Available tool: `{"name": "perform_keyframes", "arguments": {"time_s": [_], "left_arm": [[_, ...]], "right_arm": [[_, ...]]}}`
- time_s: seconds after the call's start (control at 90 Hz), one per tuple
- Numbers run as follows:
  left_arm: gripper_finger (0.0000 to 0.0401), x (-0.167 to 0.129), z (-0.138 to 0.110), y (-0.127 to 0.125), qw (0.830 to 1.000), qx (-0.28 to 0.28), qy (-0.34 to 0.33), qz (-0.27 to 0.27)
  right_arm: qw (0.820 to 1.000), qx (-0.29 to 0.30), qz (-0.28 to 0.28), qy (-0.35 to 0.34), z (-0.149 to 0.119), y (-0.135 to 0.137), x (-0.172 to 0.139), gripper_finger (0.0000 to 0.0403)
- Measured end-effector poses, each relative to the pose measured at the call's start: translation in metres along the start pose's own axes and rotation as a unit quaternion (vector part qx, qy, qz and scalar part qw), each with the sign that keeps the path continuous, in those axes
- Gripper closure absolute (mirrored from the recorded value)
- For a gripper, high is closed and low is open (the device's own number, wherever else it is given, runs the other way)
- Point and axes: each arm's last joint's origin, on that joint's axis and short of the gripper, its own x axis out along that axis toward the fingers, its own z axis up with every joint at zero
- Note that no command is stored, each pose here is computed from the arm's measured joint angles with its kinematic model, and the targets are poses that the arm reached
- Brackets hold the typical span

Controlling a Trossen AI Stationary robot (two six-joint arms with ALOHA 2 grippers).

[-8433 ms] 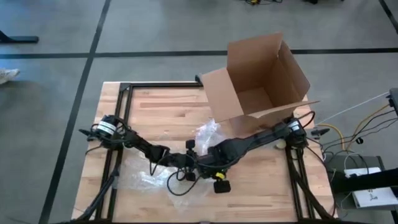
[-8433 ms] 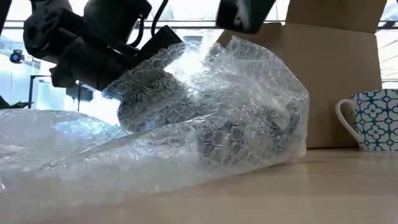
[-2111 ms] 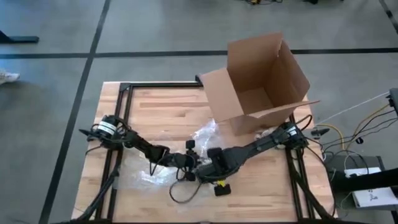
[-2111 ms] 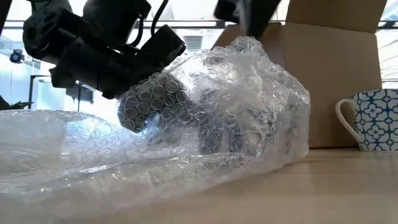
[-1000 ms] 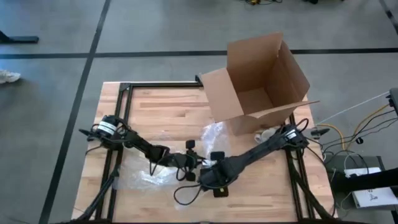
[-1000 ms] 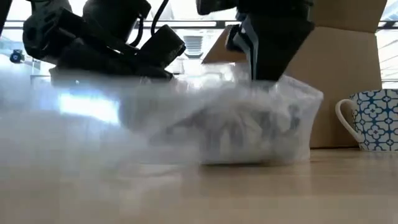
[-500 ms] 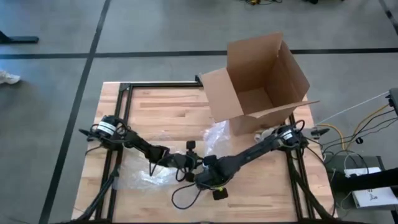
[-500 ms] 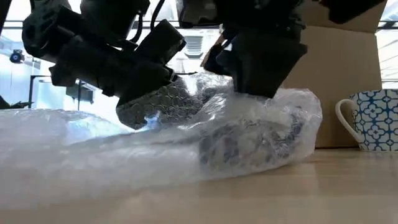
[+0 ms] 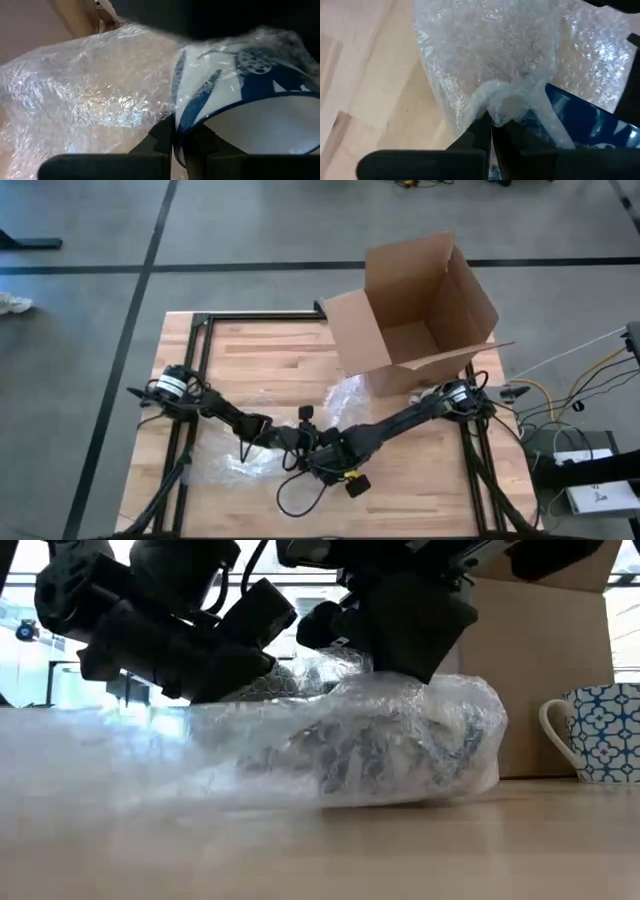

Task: Wrap mug
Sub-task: Wrap the blue mug with the right bubble wrap

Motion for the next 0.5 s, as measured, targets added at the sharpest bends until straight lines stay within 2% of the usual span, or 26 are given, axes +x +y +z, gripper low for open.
{"name": "perform_keyframes", "arguments": {"time_s": [0.222, 0.5], "left_arm": [[0.0396, 0.0, -0.001, 0.001, 1.0, 0.006, 0.002, 0.0], [0.0396, 0.0, -0.002, 0.001, 1.0, 0.007, 0.002, 0.001]], "right_arm": [[1.0, -0.014, -0.004, -0.016, -0.001, 0.012, -0.022, 0.0402], [0.998, -0.057, -0.031, -0.008, -0.002, 0.021, -0.027, 0.0402]]}}
